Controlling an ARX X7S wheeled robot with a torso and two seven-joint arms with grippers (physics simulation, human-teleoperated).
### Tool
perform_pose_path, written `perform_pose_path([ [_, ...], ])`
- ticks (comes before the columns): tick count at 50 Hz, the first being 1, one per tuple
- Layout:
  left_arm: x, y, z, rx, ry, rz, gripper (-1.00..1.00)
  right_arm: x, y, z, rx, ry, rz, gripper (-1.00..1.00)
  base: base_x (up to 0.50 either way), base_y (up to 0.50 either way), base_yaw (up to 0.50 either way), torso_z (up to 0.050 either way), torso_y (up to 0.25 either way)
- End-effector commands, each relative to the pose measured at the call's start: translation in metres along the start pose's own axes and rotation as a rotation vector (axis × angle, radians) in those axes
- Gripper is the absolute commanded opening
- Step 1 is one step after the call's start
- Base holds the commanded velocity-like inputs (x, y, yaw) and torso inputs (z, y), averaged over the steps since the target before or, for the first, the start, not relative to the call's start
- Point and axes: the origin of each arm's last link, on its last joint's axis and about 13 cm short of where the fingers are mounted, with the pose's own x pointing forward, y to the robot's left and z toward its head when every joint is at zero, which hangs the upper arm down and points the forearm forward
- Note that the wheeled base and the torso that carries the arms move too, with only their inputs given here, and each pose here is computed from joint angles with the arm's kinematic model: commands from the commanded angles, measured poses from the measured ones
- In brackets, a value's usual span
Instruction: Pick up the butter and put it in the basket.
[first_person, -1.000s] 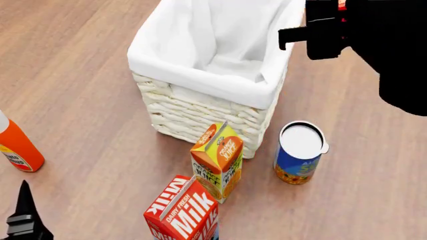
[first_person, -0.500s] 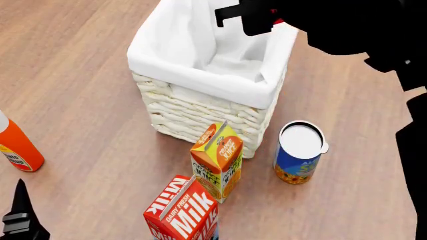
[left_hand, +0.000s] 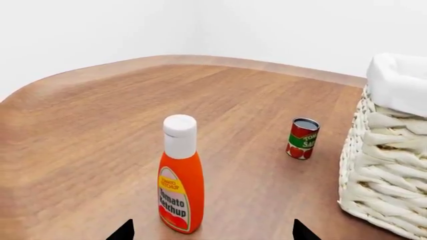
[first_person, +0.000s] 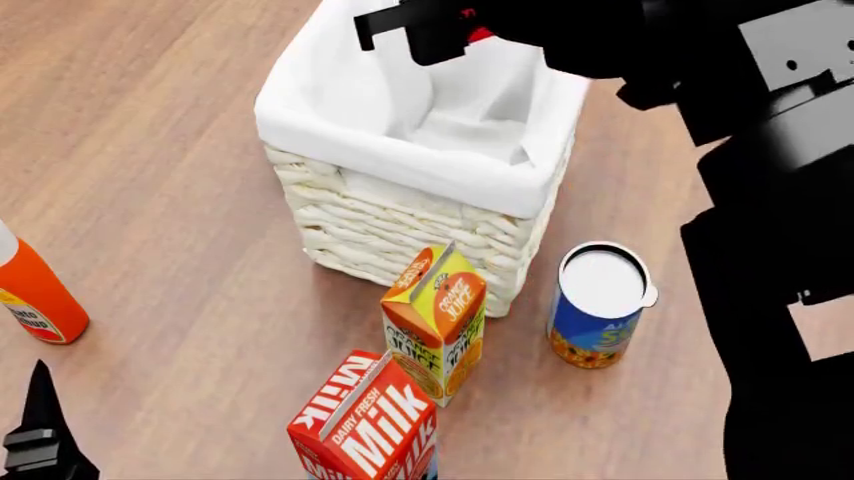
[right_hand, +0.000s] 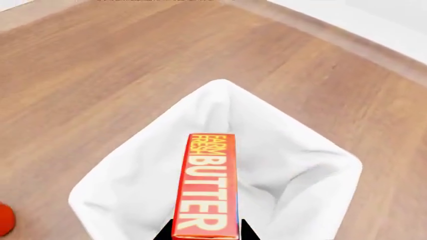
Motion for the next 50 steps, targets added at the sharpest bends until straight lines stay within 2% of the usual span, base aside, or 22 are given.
perform_pose_path([
  [1, 0.000, 0.000, 0.000, 0.001, 0.000, 0.001, 1.00, 0.003, 0.002, 0.011, -0.018, -0.036, 0.031, -1.00, 0.00, 0.00, 0.00, 0.000, 0.000],
  [19, -0.006, -0.001, 0.002, 0.000, 0.000, -0.002, 1.00, 0.029, -0.001, -0.003, 0.047, 0.010, 0.049, -1.00, 0.00, 0.00, 0.00, 0.001, 0.001],
  [50, -0.010, -0.002, 0.003, 0.000, 0.002, -0.007, 1.00, 0.037, -0.002, -0.019, 0.069, 0.060, 0.053, -1.00, 0.00, 0.00, 0.00, 0.001, 0.001],
])
